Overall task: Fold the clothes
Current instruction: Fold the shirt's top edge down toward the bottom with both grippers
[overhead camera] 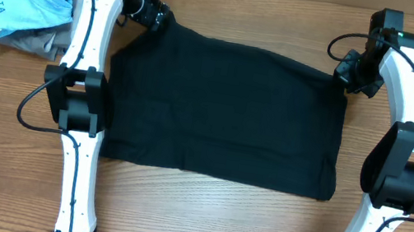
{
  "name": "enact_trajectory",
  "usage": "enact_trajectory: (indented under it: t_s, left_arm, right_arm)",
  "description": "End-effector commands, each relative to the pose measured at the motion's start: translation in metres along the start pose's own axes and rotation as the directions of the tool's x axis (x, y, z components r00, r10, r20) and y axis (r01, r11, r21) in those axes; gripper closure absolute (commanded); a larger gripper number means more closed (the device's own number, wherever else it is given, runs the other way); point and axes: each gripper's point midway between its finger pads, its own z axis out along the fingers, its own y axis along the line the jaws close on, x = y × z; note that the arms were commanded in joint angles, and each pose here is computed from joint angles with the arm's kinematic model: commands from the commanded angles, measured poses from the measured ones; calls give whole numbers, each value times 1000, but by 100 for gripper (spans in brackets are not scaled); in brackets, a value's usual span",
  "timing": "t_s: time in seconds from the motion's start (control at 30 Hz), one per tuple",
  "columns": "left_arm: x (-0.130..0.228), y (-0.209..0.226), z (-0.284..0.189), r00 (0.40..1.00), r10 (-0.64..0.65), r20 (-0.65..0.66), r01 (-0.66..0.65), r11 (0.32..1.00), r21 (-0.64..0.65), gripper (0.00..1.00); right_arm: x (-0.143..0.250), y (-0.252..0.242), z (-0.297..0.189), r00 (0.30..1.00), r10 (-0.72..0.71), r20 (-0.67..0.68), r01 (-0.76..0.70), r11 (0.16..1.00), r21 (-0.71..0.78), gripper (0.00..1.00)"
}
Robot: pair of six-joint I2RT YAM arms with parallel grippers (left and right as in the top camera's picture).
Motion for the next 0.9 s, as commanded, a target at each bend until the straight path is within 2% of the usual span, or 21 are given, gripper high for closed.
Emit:
enact_trajectory:
  t_s: [0.0,0.2,0.3,0.33,0.4,0.5,0.57,0.87]
  left_arm:
    - [17,-9,28,999,21,-42,-18,996,83,12]
    - [28,-8,43,997,10,-76,-3,995,96,12]
    - [28,-8,44,997,11,-77,-4,995,98,18]
    - [28,-8,44,997,13,-76,-6,995,98,23]
    - [28,-8,44,997,14,-77,-6,995,98,39]
    - [30,-8,44,997,1,-82,7,995,95,81]
    - [31,-7,41,996,-23,-89,31,995,94,96]
    - [22,-10,-17,990,-103,-92,110,991,79,96]
  right_arm:
    - [-14,4,-31,998,11,69,-8,999,-41,96]
    - [-13,4,-31,998,10,67,-7,999,-40,96]
    - [-14,4,-31,998,11,68,-8,999,-41,96]
    - [-14,4,-31,998,11,69,-8,999,-41,96]
    - [-13,4,-31,998,11,67,-9,999,-40,96]
    - [-13,4,-31,998,15,68,-12,999,-41,96]
    - [-14,4,-33,997,15,71,-12,999,-42,96]
    - [-2,-1,-69,997,16,75,-12,999,-46,96]
